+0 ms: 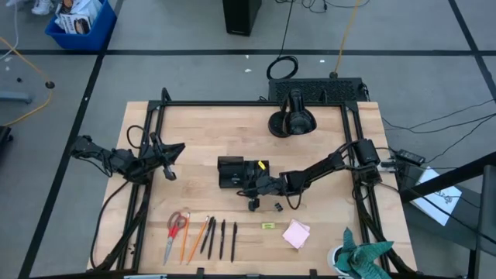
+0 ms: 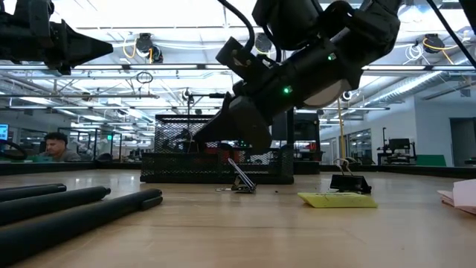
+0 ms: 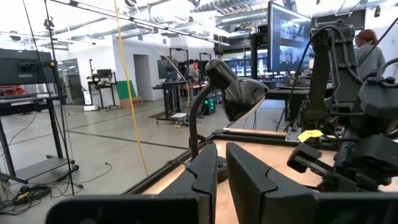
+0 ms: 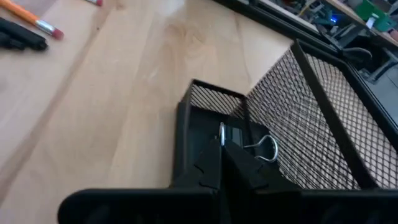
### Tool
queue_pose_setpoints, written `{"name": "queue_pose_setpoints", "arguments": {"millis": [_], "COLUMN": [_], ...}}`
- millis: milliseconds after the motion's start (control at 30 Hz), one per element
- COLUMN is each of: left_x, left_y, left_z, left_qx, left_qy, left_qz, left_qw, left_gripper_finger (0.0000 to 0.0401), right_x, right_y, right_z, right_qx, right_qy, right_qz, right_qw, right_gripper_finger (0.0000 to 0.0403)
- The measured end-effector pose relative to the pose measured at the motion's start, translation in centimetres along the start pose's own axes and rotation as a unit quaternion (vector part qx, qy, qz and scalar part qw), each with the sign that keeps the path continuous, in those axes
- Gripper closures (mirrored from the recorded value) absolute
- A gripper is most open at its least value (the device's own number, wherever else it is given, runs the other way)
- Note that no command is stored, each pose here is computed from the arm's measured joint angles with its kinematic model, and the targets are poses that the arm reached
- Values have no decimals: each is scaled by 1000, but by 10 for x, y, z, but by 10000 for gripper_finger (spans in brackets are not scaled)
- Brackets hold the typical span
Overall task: Pick and place office supplies into organizer
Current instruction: Put the black binder clip into the black desk organizer
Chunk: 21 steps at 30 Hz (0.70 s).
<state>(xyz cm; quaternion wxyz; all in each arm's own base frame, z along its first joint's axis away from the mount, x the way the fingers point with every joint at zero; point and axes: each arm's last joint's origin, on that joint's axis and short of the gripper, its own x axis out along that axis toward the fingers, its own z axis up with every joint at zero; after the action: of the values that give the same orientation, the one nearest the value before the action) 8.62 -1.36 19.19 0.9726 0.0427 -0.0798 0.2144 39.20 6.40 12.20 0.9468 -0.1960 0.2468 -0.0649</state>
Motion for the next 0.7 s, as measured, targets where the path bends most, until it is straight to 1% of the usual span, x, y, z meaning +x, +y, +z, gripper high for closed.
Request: {"name": "queue_pose_setpoints", "arguments": {"millis": [233,433,600,700], "left_x": [0,0,0,0], "left_y": [0,0,0,0], "left_z": [0,0,0,0], "left_qx": [0,3,3,2], "left_qy": [0,0,0,0], "left_qz": [0,0,0,0], "left_qw": [1000,1000,1000,1000], "left_gripper_finger": [359,359,359,359], "right_x": [0,1,1,-2], "right_y": [0,-2,-2,-2], "right_z": [-1,-1,-1,2], "right_qx": [-1,22,21,11], "right_qy": [3,4,3,1], "right_qz": [1,-1,-2,-3], "right_qw": [1000,1000,1000,1000], "right_gripper_finger": [399,368,346,334]}}
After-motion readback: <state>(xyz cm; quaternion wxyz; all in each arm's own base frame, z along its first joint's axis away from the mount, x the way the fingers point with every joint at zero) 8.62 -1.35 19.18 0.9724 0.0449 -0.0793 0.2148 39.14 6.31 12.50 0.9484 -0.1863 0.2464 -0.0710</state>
